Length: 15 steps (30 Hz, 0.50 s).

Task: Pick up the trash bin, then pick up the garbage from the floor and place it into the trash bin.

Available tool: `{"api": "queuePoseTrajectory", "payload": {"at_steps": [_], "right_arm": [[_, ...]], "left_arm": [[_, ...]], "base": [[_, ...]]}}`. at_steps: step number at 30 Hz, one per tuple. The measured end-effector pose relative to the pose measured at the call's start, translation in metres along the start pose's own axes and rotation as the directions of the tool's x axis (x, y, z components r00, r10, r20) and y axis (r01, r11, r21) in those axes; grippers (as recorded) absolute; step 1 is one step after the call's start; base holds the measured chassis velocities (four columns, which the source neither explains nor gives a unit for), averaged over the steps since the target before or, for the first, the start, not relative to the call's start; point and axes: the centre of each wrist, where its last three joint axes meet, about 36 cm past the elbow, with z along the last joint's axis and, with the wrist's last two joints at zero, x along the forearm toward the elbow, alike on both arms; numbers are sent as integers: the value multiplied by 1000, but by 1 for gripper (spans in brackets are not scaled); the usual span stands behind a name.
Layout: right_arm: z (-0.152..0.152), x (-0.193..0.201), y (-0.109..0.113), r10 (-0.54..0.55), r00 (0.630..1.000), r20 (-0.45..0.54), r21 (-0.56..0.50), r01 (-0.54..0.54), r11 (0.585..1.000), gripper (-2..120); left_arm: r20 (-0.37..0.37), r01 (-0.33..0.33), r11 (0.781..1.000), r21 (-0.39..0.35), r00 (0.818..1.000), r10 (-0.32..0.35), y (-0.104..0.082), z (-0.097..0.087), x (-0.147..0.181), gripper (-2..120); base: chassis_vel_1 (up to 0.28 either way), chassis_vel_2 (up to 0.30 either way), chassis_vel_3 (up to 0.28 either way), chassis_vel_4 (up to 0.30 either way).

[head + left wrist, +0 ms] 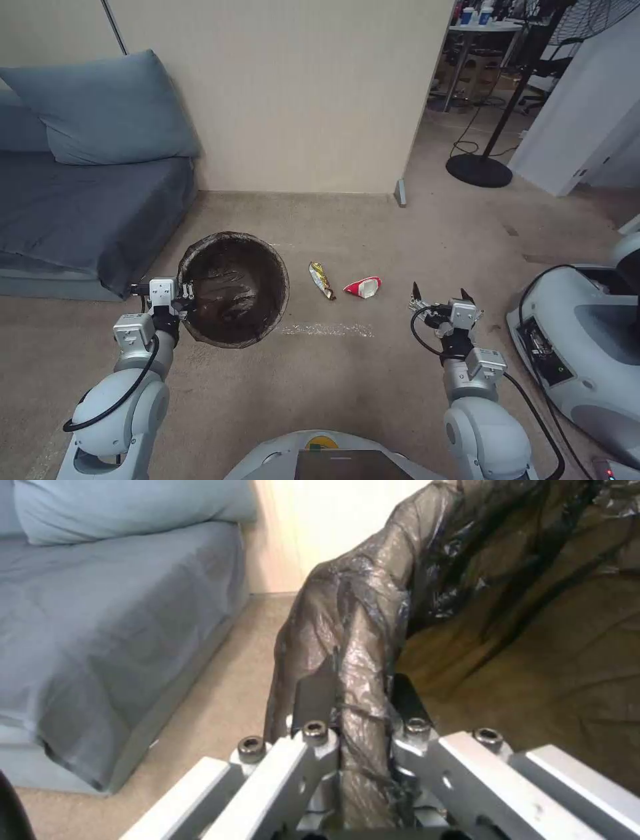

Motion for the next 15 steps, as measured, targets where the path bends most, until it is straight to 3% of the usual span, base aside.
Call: {"api": "queuePoseTrajectory", "payload": {"at_steps": [15], "right_arm": [[1,0,0,1,1000,-1,3,-1,1000,100]], "left_arm": [[1,-3,1000,0,1000,3,-1,1,0,3]], "base": [[-62,48,55,-51]]}}
